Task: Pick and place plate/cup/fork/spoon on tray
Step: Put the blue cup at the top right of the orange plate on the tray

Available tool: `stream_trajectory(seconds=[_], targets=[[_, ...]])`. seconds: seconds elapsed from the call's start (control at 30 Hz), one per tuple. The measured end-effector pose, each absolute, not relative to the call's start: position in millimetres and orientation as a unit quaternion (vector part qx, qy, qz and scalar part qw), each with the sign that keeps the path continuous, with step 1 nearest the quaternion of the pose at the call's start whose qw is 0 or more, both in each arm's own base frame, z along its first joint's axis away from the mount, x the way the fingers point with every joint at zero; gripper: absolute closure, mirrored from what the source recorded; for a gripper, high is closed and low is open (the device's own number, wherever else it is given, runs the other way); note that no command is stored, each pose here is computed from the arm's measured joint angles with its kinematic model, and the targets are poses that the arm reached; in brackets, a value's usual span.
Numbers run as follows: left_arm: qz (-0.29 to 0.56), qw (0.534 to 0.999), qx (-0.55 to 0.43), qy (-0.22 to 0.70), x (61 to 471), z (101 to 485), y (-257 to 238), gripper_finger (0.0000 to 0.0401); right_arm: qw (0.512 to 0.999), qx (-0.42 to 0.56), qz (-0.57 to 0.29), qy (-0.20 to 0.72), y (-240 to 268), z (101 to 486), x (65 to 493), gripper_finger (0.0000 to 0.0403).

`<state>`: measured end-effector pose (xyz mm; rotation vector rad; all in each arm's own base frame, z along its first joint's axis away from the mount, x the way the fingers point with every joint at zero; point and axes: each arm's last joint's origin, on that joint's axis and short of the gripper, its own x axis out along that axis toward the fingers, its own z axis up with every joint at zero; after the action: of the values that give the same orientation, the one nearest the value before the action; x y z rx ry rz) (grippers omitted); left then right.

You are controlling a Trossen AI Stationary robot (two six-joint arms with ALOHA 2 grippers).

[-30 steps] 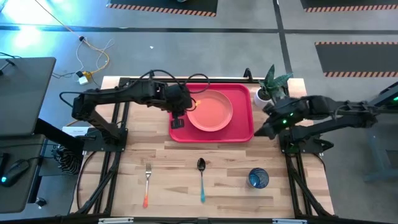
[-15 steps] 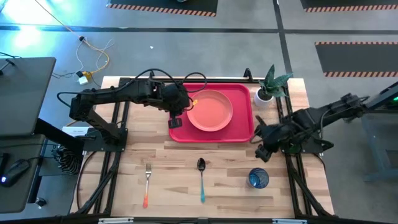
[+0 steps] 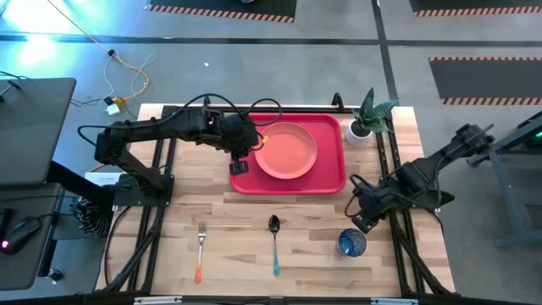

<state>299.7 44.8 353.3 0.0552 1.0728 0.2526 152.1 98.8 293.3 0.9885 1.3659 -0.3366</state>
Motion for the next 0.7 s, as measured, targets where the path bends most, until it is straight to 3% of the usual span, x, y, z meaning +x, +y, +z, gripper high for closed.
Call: stream_trajectory(seconds=[0.47,0.7], targets=[[0.123,0.852,0.021,0.509,299.7,353.2,44.8,0.0345,0.629,0.452,-0.163,0.611,112.5,291.3,146.9,0.0332],[0.129,0.852,0.011,0.508,299.8,353.2,44.8,0.0345,0.626,0.427,-0.184,0.627,121.7,279.0,156.3,0.0279]])
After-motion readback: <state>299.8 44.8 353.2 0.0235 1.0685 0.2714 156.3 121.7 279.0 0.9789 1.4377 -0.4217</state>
